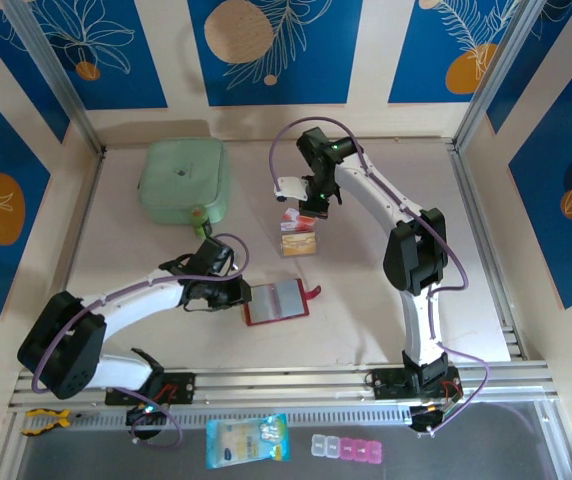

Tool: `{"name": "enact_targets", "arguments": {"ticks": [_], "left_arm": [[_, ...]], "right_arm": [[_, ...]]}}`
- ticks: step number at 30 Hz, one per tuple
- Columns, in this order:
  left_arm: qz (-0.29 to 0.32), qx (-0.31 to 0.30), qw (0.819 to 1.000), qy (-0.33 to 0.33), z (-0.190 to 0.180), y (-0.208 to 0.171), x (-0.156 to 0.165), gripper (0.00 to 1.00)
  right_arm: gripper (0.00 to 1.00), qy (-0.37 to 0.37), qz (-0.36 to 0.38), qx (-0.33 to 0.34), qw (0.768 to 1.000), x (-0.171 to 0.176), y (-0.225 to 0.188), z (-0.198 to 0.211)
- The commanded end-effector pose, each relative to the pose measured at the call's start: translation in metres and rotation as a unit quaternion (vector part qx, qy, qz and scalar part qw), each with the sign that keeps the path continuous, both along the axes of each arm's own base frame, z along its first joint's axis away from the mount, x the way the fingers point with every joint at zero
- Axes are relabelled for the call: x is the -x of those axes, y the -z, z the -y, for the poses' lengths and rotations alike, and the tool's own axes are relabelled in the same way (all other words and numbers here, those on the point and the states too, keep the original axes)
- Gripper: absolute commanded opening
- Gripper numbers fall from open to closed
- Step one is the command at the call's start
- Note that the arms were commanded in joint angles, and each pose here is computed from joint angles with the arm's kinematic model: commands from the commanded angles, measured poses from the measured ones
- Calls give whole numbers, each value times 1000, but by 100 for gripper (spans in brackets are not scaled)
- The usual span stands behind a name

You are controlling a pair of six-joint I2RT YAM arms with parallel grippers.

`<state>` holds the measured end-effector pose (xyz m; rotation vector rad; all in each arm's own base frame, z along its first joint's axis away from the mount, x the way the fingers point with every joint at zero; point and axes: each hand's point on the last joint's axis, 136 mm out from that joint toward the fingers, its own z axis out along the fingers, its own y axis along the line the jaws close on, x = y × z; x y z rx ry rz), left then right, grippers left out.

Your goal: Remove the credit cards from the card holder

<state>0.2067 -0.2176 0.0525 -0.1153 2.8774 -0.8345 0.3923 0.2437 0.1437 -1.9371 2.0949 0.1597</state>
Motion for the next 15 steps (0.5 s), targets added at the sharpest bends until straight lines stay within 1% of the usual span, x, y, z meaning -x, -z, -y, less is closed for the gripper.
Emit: {"name": "enact_targets", "arguments": {"ticks": [1,6,15], "left_arm": [[-1,-2,1000,-10,-5,-4,-1,19],[-1,-5,1000,-13,-8,-2,1,19],[-1,-2,1000,-12,-8,-3,1,20]], "right_arm": [[0,-8,-14,-5,1000,-3,8,-2],[0,-5,-32,-1,999,-1,22,1],[0,-3,-75,9,997,21,37,3]]}}
